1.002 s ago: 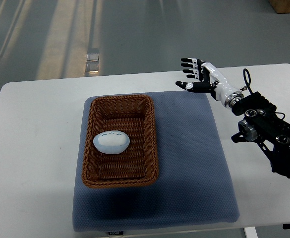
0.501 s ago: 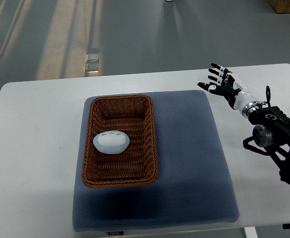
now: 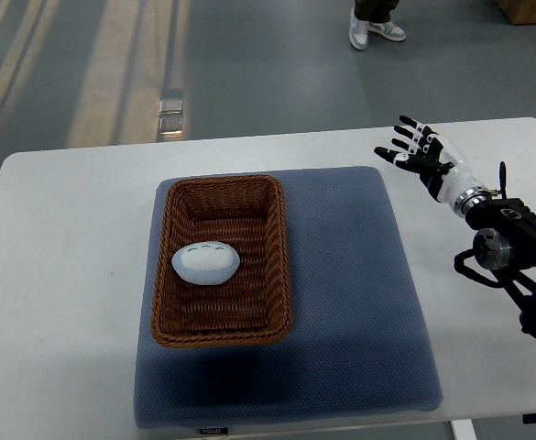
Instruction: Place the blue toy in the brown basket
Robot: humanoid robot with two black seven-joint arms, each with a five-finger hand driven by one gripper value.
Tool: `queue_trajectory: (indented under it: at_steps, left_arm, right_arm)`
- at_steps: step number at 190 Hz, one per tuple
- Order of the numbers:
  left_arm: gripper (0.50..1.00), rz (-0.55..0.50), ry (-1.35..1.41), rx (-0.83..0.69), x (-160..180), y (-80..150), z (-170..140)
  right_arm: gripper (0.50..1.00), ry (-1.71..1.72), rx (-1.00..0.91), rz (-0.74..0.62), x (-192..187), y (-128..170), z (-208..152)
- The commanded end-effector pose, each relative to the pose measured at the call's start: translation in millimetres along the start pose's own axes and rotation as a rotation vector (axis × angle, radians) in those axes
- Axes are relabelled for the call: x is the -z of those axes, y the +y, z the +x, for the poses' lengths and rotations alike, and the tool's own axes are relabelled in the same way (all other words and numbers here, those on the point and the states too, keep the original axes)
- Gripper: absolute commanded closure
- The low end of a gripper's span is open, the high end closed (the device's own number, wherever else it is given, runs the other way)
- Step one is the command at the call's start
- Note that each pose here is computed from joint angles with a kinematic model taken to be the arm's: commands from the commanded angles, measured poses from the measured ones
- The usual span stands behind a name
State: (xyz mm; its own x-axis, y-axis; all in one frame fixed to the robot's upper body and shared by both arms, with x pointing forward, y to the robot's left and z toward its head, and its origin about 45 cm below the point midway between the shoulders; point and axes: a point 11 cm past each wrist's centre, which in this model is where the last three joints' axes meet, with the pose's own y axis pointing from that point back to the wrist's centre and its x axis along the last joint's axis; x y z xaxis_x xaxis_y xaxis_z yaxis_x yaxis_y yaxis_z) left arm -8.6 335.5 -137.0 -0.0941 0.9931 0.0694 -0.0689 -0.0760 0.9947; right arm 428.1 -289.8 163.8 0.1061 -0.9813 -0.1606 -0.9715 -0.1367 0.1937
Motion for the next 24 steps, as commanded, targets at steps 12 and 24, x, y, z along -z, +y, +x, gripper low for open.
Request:
queue_trajectory:
  at_steps: [12,24]
  left_arm:
    - [0.5,0.0,0.0,0.0,0.0,0.0,0.0]
    - [0.5,0.0,0.0,0.0,0.0,0.0,0.0]
  right_arm:
    - [0.589,-0.001,0.0,0.001,-0.4,0.3,-0.1]
    - [0.589,-0.002,0.003,0.0,-0.7,0.1,-0.9]
